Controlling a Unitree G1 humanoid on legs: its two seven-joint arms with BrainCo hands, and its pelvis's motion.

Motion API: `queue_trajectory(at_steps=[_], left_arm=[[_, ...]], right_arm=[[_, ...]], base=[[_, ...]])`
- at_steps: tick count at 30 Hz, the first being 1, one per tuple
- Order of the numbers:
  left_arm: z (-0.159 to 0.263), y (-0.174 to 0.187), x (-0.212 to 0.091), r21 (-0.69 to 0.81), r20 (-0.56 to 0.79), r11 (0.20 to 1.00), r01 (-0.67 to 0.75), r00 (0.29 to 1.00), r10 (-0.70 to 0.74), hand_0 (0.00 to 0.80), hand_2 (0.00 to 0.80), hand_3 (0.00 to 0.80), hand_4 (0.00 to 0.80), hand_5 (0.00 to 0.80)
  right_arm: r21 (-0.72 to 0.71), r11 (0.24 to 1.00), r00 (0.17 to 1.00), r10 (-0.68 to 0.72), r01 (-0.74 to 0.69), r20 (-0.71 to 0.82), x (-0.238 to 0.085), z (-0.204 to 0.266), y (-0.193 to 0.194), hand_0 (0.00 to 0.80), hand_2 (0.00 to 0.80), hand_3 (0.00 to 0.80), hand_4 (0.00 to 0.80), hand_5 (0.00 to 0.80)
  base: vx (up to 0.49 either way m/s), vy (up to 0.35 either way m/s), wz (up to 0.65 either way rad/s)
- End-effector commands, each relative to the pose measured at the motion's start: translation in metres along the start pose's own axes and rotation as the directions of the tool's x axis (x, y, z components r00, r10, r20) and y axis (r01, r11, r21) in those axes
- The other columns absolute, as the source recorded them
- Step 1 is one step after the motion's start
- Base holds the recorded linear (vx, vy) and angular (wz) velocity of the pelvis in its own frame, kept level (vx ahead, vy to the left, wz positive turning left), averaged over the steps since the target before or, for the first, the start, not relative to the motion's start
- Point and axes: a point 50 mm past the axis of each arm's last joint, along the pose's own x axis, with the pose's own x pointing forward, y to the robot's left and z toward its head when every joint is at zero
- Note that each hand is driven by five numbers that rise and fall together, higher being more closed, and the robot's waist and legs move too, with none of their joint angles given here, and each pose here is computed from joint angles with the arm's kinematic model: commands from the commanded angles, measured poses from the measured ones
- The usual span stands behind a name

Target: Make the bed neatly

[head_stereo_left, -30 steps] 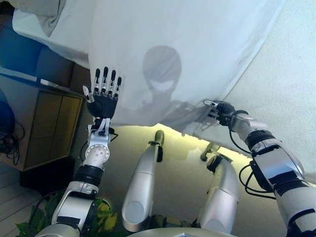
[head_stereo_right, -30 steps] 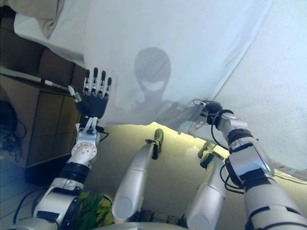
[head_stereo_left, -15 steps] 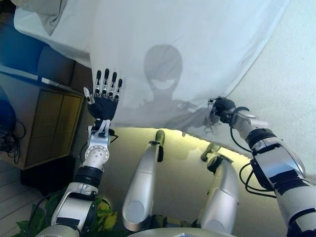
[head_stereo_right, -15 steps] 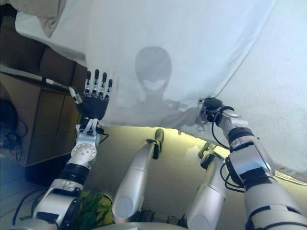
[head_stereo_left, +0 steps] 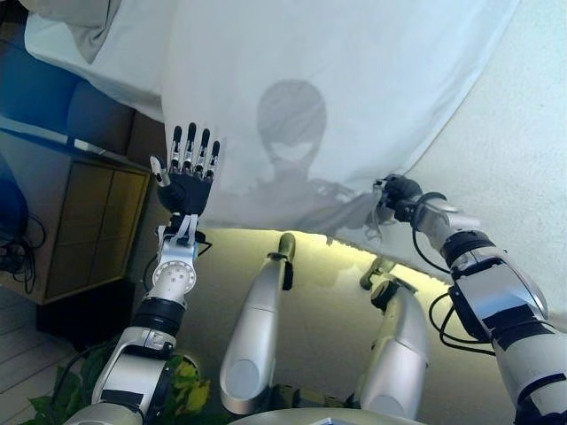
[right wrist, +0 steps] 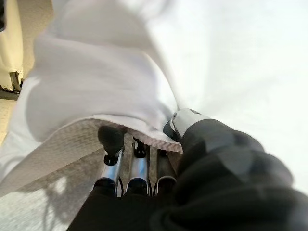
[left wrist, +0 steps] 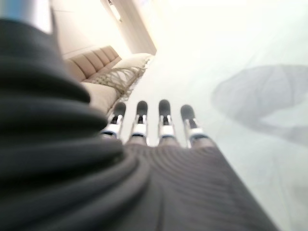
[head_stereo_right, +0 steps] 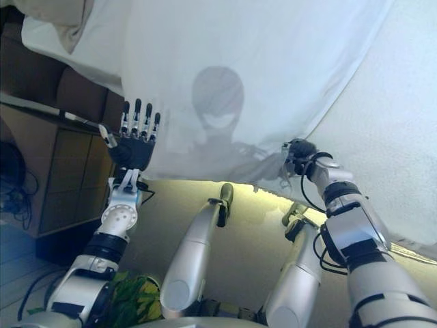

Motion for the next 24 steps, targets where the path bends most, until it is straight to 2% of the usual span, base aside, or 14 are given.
queue_trajectory(at_steps=[1, 4, 8, 10, 14, 21, 24], left_arm=[[0.006, -0.019, 0.013, 0.006, 0.057, 0.993, 0.115, 0.992, -0.115, 0.000, 0.000, 0.000, 0.000, 0.000], [0.006, -0.018, 0.012, 0.005, 0.064, 0.993, 0.114, 0.991, -0.114, 0.000, 0.000, 0.000, 0.000, 0.000], [0.007, -0.015, 0.009, 0.005, 0.072, 0.994, 0.109, 0.991, -0.109, 0.000, 0.000, 0.000, 0.000, 0.000], [0.010, -0.015, 0.010, 0.012, 0.085, 0.994, 0.107, 0.991, -0.107, 0.000, 0.000, 0.000, 0.000, 0.000], [0.013, -0.015, 0.009, 0.024, 0.098, 0.994, 0.109, 0.989, -0.110, 0.000, 0.000, 0.000, 0.000, 0.000], [0.016, -0.016, 0.007, 0.024, 0.109, 0.995, 0.092, 0.990, -0.094, 0.000, 0.000, 0.000, 0.000, 0.000], [0.014, -0.020, 0.009, 0.022, 0.103, 0.995, 0.095, 0.990, -0.097, 0.000, 0.000, 0.000, 0.000, 0.000]], right_arm=[[-0.071, 0.997, 0.999, -0.006, 0.002, -0.049, 0.000, -0.003, -0.002, 0.800, 0.800, 0.800, 0.800, 0.800], [-0.049, 0.999, 0.991, -0.016, 0.009, -0.131, -0.004, -0.024, -0.009, 0.800, 0.800, 0.800, 0.800, 0.800], [-0.103, 0.994, 0.970, -0.068, 0.044, -0.234, -0.009, -0.048, -0.019, 0.800, 0.800, 0.800, 0.800, 0.800], [-0.158, 0.984, 0.933, -0.134, 0.085, -0.335, -0.018, -0.072, -0.033, 0.800, 0.800, 0.800, 0.800, 0.800], [-0.159, 0.980, 0.885, -0.179, 0.121, -0.429, -0.029, -0.096, -0.044, 0.800, 0.800, 0.800, 0.800, 0.800], [-0.220, 0.965, 0.808, -0.241, 0.141, -0.538, -0.046, -0.131, -0.058, 0.800, 0.800, 0.800, 0.800, 0.800], [-0.216, 0.967, 0.800, -0.233, 0.132, -0.553, -0.047, -0.136, -0.055, 0.800, 0.800, 0.800, 0.800, 0.800]], base=[[-0.003, 0.005, -0.06], [0.000, 0.008, -0.03], [0.005, 0.008, 0.00], [0.003, 0.005, -0.03], [-0.001, 0.002, -0.04], [0.002, 0.011, 0.01], [0.000, 0.010, 0.00]])
